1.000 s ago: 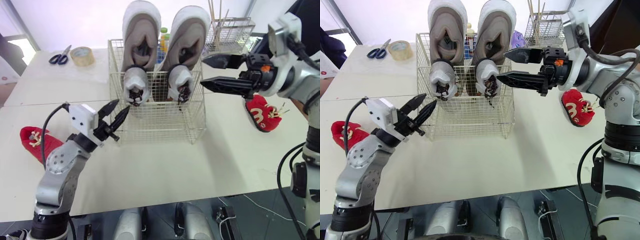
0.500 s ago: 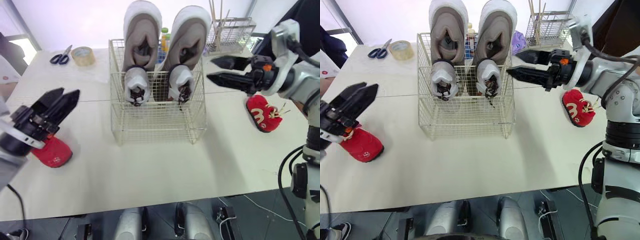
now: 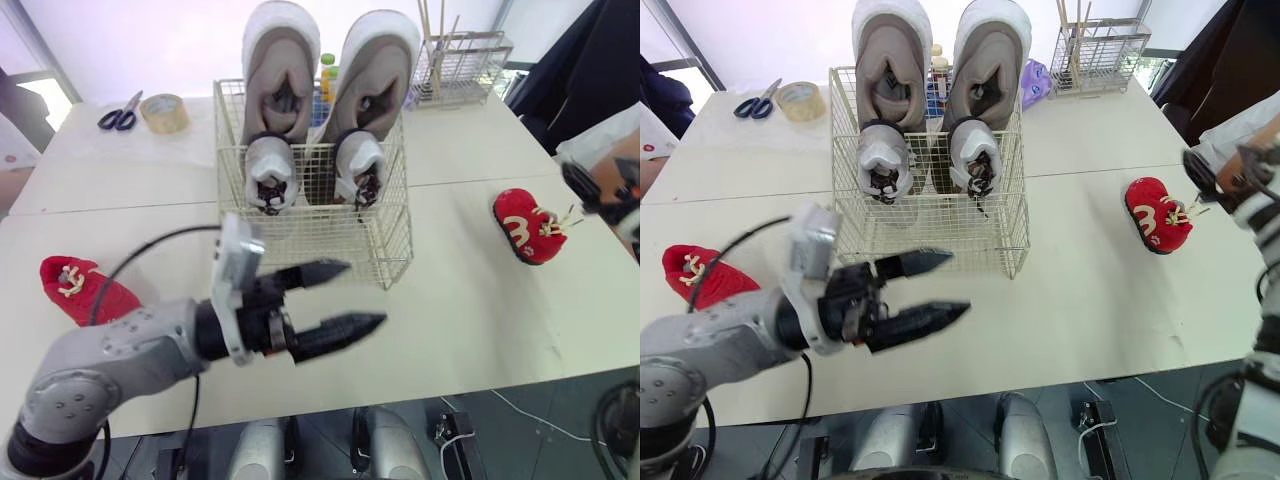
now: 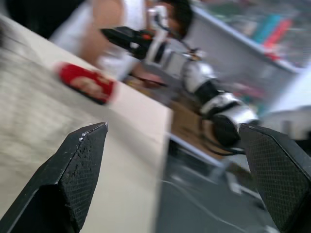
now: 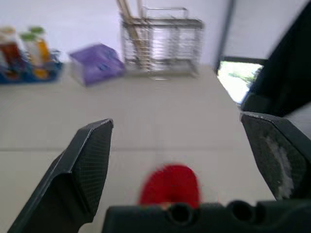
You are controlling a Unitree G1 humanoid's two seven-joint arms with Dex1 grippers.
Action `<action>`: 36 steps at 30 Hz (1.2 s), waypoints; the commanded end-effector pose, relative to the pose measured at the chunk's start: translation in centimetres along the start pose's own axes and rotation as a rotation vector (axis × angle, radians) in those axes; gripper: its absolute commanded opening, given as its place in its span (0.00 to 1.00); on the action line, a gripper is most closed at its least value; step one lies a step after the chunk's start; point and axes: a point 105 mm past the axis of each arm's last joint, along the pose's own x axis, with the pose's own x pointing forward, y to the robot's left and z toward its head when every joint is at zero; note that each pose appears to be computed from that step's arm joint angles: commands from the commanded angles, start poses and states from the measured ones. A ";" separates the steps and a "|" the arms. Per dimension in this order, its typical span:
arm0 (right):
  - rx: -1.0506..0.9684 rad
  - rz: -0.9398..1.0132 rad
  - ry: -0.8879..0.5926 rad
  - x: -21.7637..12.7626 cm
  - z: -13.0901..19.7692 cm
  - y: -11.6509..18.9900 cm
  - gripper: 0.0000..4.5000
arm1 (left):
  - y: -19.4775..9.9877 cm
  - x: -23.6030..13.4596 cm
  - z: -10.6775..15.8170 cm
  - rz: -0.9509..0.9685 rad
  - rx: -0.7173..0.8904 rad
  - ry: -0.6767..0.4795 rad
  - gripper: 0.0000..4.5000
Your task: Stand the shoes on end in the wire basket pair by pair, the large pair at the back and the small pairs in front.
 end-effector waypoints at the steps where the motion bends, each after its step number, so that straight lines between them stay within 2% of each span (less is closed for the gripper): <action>1: -0.027 -0.074 -0.005 -2.3 0.4 -1.2 1.00 | -0.7 0.2 -0.9 -0.037 0.050 0.039 0.99; 8: 0.046 -0.092 0.144 -4.3 -6.3 0.0 1.00 | -0.8 -0.4 -2.8 -0.045 0.072 0.124 0.99; 16: 0.100 -0.094 0.190 -2.0 -10.3 0.8 1.00 | -0.2 -1.3 -4.1 0.056 0.043 0.155 0.99; 30: 0.149 -0.092 0.153 1.9 -11.3 2.1 1.00 | 0.5 -1.5 -5.2 0.169 0.007 0.143 0.99; 35: 0.168 -0.122 0.144 3.7 -11.5 2.6 1.00 | 1.2 -1.8 -5.8 0.195 0.021 0.177 0.99; 36: 0.176 -0.135 0.144 4.0 -11.6 2.7 0.95 | 1.3 -1.9 -5.9 0.203 0.025 0.184 1.00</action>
